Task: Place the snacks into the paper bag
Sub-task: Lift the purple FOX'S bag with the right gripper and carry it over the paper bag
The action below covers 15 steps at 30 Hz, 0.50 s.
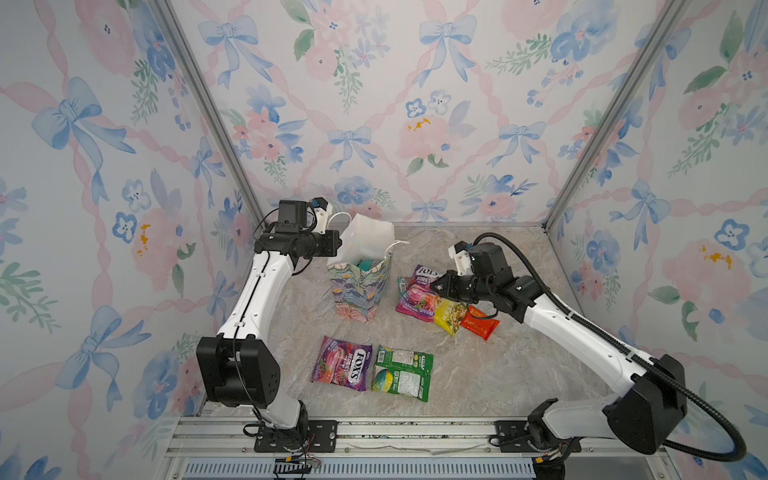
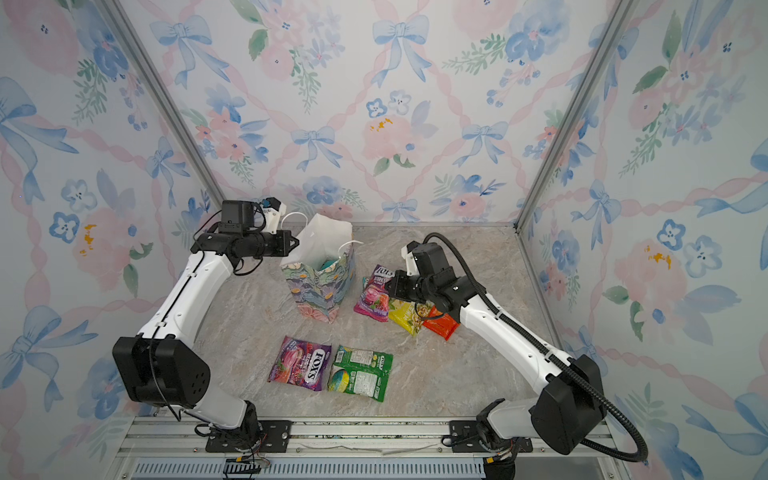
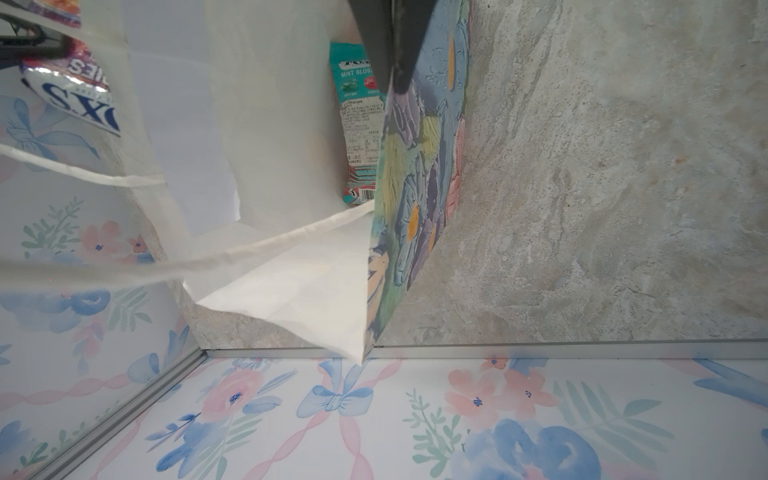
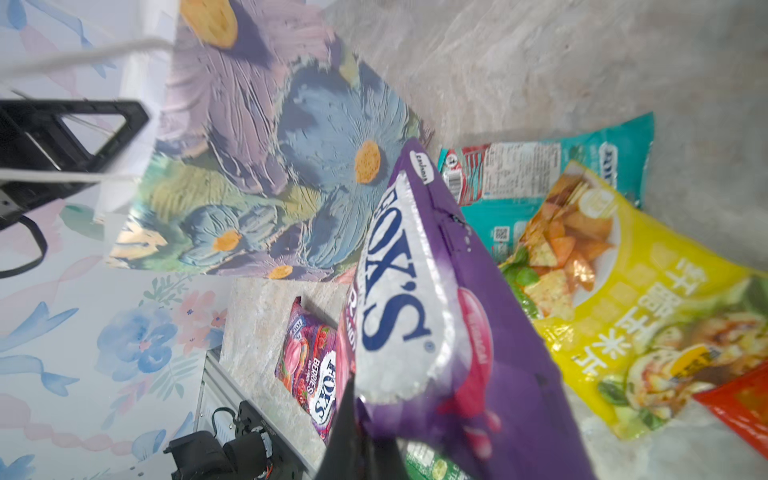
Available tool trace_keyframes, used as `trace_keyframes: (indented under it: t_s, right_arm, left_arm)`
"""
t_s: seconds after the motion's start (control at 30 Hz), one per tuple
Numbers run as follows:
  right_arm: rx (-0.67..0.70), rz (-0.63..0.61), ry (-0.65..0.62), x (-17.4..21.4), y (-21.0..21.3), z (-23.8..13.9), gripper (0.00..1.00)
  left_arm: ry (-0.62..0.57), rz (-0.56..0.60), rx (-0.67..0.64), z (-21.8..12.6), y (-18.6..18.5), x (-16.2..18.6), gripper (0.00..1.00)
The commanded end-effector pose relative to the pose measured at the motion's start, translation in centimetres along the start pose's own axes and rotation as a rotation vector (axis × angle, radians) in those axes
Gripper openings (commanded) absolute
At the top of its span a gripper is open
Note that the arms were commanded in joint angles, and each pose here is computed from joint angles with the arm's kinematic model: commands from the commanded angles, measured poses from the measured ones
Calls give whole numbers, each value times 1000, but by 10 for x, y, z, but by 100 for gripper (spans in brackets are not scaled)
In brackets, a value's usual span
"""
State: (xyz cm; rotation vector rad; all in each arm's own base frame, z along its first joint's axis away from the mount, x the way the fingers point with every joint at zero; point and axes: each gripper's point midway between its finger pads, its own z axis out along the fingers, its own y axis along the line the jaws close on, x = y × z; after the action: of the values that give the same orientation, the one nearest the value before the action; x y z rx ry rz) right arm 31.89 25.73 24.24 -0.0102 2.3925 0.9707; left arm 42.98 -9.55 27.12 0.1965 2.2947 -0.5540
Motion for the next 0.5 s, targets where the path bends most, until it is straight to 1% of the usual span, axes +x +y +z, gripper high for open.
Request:
trace_keyframes:
  t_s: [0.0,0.13,0.47]
  right_arm:
    - [-9,-98,-138,-51,12,-20,0]
    - [6,-140,-237,-94,16,-33,0]
    - [7,-234,-387,-169,41,-52,0]
  left_arm:
    - [4,3,13,-5,-6,3,0]
    - [4,3,13,-4,-5,3,0]
    - [6,5,15,-3,-6,4,0]
